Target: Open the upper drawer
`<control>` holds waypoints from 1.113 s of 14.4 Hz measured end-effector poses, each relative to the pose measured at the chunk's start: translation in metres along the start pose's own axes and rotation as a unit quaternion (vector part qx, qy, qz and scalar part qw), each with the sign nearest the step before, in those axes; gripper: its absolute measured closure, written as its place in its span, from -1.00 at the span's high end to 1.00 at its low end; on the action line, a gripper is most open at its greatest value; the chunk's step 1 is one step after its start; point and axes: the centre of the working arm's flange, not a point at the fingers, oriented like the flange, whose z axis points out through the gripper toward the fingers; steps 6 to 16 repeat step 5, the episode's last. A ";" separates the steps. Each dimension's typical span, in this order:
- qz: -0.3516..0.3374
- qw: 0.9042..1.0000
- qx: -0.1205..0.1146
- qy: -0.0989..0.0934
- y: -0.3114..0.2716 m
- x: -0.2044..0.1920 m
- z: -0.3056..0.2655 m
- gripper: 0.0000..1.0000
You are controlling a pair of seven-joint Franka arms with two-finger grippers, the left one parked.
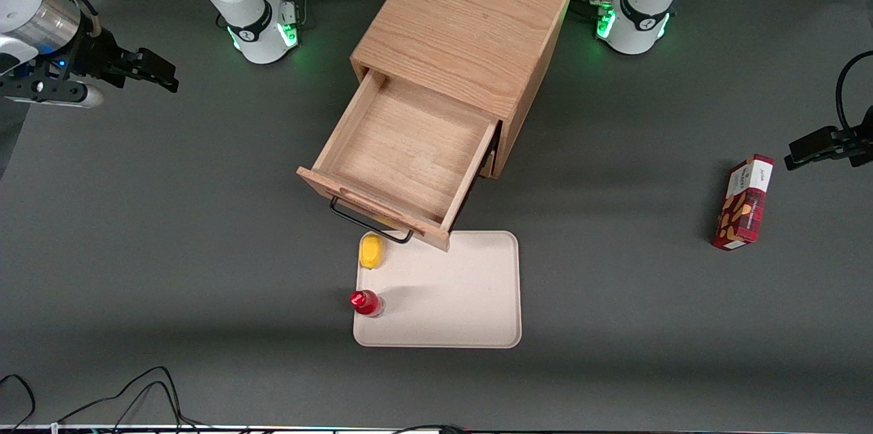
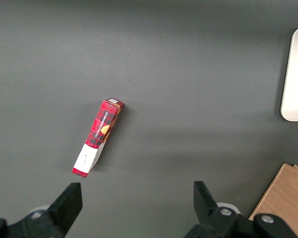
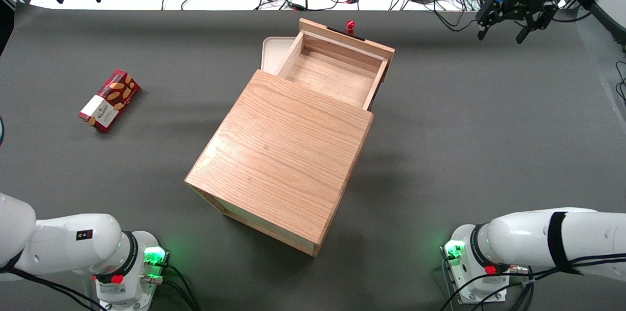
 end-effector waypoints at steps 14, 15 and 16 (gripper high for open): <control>0.010 1.000 0.006 -0.001 0.015 0.005 0.011 1.00; 0.010 1.000 0.006 -0.001 0.015 0.005 0.011 1.00; 0.010 1.000 0.006 -0.001 0.015 0.005 0.011 1.00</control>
